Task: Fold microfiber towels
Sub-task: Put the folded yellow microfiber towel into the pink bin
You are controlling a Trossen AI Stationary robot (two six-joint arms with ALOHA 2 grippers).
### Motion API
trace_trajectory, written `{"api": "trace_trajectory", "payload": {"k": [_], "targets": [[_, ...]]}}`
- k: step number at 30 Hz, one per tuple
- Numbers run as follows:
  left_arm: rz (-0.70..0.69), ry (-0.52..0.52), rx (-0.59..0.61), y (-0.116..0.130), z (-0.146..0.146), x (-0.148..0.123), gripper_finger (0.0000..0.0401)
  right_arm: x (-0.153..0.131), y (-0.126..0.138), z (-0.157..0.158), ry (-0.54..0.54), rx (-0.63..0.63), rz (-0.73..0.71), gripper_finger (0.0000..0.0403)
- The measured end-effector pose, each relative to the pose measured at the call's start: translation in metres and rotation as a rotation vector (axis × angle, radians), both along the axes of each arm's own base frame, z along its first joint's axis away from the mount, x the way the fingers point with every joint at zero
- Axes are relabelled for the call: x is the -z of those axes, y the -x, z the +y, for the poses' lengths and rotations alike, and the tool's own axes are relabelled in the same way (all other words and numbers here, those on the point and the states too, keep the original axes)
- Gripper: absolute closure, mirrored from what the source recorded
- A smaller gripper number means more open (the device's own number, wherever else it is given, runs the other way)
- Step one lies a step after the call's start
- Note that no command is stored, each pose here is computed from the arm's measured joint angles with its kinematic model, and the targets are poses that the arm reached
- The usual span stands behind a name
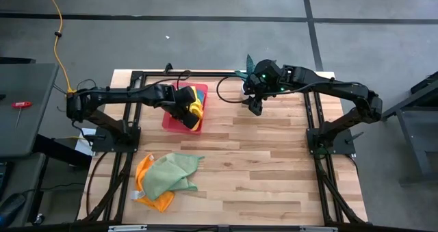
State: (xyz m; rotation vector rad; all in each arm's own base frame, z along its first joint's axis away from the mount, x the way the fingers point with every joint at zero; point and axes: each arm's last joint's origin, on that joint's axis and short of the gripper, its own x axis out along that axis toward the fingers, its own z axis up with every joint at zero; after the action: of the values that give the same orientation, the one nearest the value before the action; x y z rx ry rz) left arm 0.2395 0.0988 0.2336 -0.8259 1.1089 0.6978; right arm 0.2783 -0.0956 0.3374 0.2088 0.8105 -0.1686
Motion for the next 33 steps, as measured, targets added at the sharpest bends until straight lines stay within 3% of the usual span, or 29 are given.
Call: {"api": "trace_trajectory", "payload": {"k": [13,21,24,26,33], "targets": [[-0.039,-0.073,-0.016,0.006,-0.005,-0.017,0.0294,0.000,0.000,0.000,0.003,-0.003,0.000,0.0206],[-0.213,-0.369,0.026,0.037,0.007,-0.091,0.0275,-0.001,-0.001,0.000,0.007,-0.003,-0.012,0.0206],[-0.224,-0.429,0.052,0.047,0.009,-0.101,0.0280,-0.001,-0.001,0.000,0.008,-0.003,-0.013,0.0206],[-0.220,-0.411,0.032,0.048,0.013,-0.097,0.0290,-0.001,-0.001,0.000,0.008,-0.003,-0.013,0.0206],[-0.126,-0.309,0.020,0.016,0.039,-0.043,0.0392,-0.001,-0.001,0.000,0.003,0.002,-0.014,0.0206]]}}
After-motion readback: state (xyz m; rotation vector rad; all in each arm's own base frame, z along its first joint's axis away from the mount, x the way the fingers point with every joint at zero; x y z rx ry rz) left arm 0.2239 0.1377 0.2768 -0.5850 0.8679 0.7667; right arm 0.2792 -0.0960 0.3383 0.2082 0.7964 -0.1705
